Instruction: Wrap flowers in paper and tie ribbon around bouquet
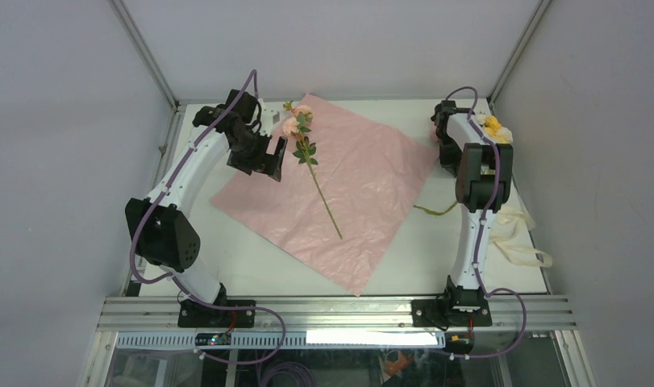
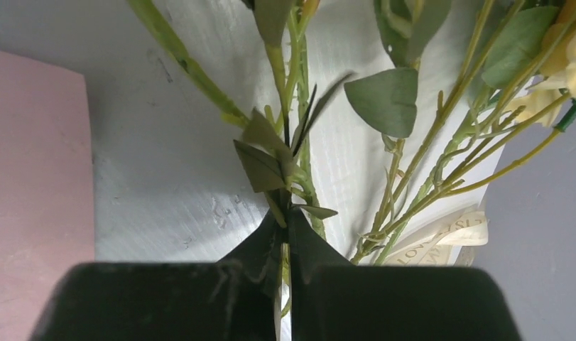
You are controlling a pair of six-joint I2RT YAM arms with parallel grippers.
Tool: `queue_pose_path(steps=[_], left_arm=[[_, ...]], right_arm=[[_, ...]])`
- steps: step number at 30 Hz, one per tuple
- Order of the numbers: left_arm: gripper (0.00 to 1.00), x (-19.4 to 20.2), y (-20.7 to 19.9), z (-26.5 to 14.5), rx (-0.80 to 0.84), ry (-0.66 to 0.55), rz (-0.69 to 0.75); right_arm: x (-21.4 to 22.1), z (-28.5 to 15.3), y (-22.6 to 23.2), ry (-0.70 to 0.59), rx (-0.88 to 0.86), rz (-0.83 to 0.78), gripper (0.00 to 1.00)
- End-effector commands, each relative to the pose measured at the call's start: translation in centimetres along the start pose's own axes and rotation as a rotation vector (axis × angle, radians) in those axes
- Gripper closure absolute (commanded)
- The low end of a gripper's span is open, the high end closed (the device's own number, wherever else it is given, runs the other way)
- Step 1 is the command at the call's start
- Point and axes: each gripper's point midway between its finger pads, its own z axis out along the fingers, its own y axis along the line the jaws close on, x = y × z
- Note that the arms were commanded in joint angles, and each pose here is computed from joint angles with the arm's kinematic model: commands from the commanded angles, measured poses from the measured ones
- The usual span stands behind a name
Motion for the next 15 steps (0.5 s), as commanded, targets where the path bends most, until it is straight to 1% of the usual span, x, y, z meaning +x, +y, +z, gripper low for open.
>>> queue_pose_path(steps=[1,4,8,13,15], left_arm=[[0.01,-1.3,-0.6,-1.2,0.018,-0.053,0.016],[0.01,-1.7,-0.6,-1.5,0.015,-0.065,0.024],[0.01,-2.2,-0.5,-2.0,0.011,-0.088,0.031],[0.01,-2.3,-0.4,-2.9,0.013,-0.111,0.028],[0.01,-2.1,-0.4,-3.3,0.014,-0.12,0.031]], right_arm=[[-2.8,-3.1,-2.5,-0.128,0.04,0.048,1.0],[-4.4,-7.2,-4.7,-0.23,0.039,0.081,1.0],[-5.6,-14.0,-8.1,-0.381,0.03,0.16,1.0],[-5.1,-22.0,-11.1,-0.557,-0.041,0.255,1.0],[-4.9,-25.6,-11.9,-0.637,-0.104,0.306,1.0]])
